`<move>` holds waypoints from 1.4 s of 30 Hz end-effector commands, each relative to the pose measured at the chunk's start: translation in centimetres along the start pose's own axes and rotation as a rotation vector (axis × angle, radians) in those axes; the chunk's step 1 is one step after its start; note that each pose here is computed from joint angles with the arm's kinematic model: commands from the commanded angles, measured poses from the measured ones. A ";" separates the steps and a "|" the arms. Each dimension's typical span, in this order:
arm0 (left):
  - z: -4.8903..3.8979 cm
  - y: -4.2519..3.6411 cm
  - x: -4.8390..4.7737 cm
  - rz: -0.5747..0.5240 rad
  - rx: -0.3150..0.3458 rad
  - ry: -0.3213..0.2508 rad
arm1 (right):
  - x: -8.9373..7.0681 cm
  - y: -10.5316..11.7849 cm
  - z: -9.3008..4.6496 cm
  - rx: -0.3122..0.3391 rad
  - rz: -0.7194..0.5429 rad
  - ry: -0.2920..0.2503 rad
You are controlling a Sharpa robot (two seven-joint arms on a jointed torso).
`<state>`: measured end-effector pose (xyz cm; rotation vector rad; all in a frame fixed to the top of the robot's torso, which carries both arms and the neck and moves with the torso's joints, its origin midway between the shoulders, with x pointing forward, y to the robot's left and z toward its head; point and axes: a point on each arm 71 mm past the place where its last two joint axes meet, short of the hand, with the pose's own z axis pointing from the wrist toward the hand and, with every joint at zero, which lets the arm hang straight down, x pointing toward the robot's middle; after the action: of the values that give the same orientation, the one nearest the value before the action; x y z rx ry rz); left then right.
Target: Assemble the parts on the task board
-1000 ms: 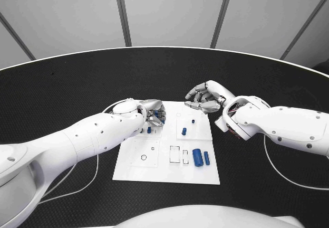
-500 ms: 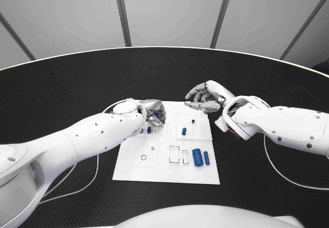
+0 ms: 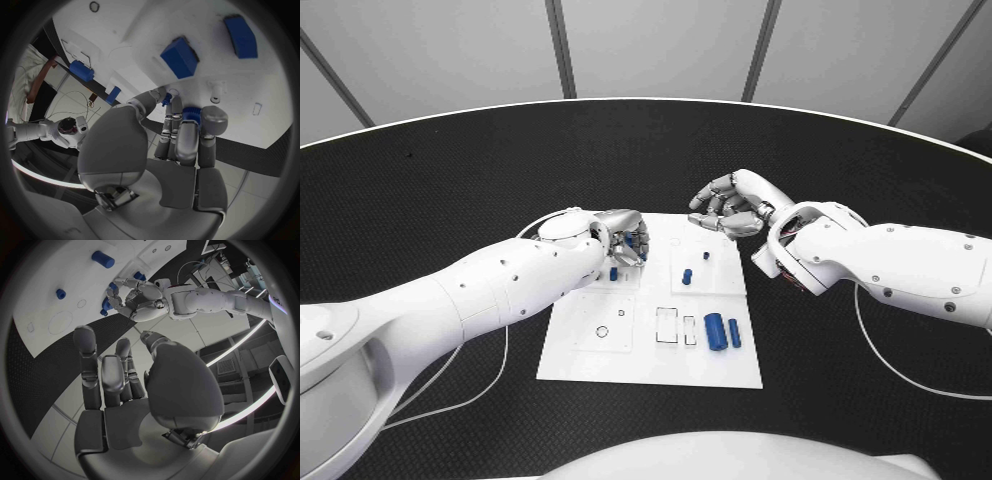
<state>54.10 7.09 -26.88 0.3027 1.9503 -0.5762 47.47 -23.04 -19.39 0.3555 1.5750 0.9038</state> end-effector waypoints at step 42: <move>0.01 0.02 -0.08 -0.009 0.000 -0.011 | 0.1 0.0 0.1 -0.001 0.000 0.002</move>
<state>54.15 7.10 -26.83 0.2908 1.9423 -0.5826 47.54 -22.96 -19.42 0.3537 1.5766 0.9052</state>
